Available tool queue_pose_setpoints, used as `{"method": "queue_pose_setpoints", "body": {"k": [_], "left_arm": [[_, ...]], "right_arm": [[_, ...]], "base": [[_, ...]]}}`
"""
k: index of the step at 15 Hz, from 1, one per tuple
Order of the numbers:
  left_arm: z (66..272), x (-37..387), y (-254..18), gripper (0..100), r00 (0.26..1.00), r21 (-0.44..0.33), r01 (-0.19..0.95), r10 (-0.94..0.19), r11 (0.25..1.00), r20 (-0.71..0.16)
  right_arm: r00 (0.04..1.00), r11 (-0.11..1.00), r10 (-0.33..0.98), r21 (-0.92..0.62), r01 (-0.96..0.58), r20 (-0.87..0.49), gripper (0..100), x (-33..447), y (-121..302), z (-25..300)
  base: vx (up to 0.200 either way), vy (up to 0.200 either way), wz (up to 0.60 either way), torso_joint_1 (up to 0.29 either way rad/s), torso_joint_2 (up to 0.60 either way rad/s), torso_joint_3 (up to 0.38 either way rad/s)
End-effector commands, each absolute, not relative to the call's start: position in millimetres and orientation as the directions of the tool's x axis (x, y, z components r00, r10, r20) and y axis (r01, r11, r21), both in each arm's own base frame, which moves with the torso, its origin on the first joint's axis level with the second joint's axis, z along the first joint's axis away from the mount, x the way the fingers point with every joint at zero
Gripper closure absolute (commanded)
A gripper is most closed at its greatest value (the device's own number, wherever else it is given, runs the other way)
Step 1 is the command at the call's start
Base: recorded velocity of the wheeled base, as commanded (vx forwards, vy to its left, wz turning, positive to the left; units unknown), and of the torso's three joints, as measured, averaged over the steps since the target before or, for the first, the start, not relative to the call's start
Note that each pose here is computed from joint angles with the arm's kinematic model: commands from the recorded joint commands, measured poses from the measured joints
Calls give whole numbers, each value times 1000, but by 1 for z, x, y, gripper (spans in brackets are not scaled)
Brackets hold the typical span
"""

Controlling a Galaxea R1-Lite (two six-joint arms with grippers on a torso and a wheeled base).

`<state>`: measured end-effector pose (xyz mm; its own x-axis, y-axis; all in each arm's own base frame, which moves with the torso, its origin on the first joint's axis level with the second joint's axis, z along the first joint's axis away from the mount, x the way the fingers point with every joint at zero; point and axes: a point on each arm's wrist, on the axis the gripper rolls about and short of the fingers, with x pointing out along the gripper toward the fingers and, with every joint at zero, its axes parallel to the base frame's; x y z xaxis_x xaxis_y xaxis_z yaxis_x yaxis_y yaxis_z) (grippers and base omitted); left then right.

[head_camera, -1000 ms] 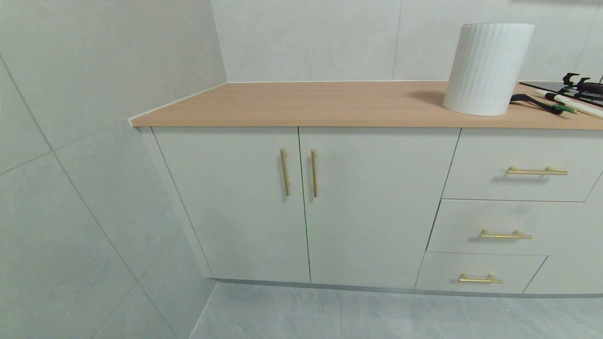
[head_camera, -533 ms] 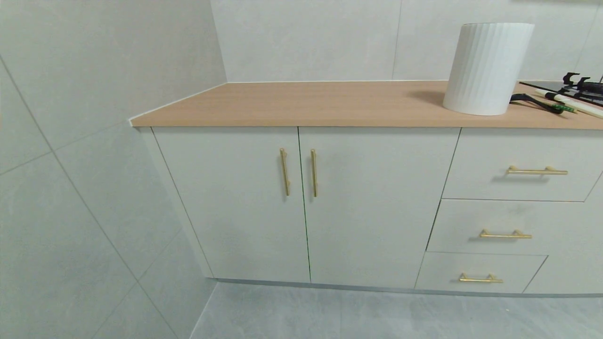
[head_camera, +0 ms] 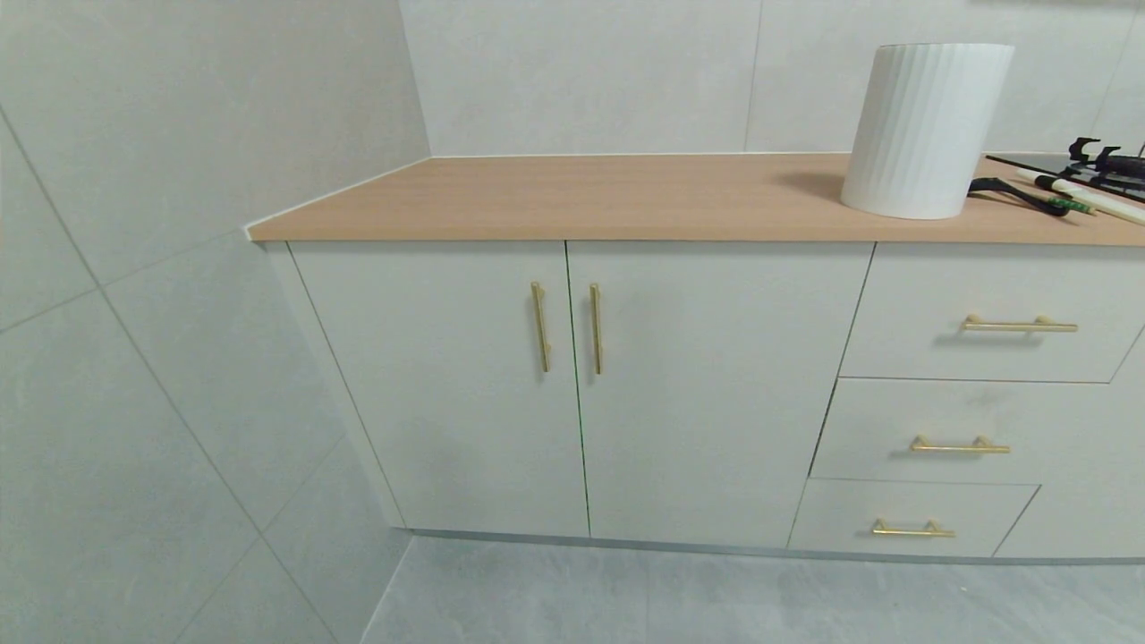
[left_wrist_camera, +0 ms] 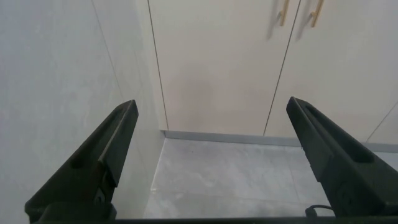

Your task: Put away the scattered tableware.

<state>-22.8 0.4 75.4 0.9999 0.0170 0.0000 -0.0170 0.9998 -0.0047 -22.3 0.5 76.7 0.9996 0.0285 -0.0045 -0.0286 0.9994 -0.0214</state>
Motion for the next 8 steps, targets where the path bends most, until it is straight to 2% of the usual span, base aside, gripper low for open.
{"method": "queue_pose_setpoints", "body": {"k": [1, 8], "left_arm": [[75, -23, 0, 0, 1000, -5, -17, 17, 1000, 0], [75, -23, 0, 0, 1000, -6, -17, 17, 1000, 0]], "right_arm": [[999, 999, 29, -20, -29, -15, 0, -22, 1, 76], [1000, 1000, 26, -9, -26, 0, 0, -23, 1, 75]], "base": [[0, 0, 0, 0, 0, 0], [0, 0, 0, 0, 0, 0]]}}
